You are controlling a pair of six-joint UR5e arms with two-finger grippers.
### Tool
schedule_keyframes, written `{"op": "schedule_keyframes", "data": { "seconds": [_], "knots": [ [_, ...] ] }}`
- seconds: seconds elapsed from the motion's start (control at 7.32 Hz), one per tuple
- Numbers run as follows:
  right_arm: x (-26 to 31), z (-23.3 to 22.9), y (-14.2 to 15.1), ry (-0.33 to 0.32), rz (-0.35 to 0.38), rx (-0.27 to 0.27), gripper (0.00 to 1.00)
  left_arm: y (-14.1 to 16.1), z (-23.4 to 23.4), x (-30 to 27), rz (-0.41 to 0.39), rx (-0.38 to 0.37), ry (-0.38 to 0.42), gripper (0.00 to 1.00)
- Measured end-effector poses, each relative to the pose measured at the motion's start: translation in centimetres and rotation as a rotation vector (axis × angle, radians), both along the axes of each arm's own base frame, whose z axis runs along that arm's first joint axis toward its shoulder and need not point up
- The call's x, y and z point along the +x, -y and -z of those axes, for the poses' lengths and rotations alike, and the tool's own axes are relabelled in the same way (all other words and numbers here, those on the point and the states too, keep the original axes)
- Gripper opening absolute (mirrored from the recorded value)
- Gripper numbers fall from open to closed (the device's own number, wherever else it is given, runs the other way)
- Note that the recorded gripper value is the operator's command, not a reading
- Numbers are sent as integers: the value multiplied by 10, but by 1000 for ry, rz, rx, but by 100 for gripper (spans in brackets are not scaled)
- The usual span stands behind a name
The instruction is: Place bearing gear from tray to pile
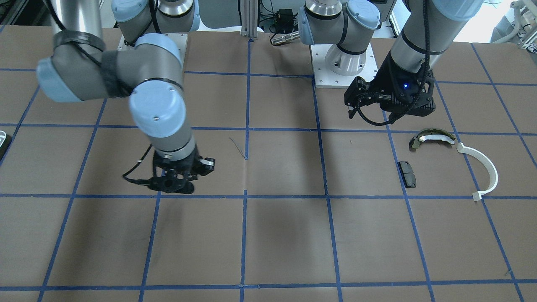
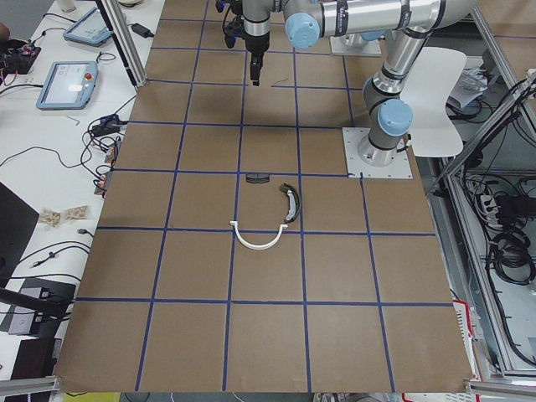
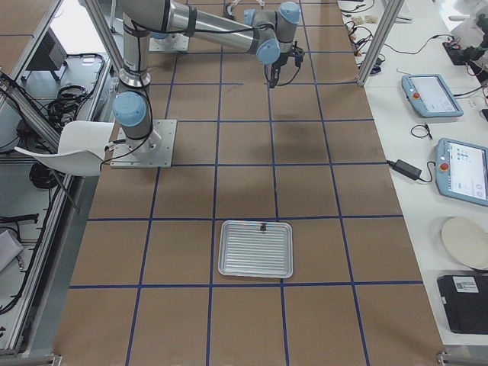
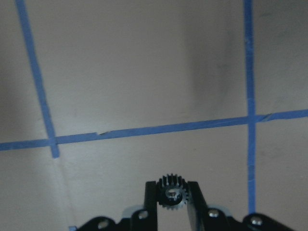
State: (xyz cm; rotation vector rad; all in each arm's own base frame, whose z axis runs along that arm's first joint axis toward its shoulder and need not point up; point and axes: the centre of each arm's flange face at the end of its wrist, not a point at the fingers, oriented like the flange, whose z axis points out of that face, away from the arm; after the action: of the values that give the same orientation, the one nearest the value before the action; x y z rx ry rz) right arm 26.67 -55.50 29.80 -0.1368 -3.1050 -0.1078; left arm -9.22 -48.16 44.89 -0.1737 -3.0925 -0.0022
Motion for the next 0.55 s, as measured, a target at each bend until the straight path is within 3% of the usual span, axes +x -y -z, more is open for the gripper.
{"op": "schedule_keyframes", "data": {
  "seconds": [0.41, 0.55],
  "knots": [
    [113, 45, -39, 20, -65, -47, 0, 0, 1, 0, 0, 2, 2, 100],
    [129, 56, -45, 39, -80, -40, 13, 0, 2, 0, 0, 2, 2, 100]
  ]
}}
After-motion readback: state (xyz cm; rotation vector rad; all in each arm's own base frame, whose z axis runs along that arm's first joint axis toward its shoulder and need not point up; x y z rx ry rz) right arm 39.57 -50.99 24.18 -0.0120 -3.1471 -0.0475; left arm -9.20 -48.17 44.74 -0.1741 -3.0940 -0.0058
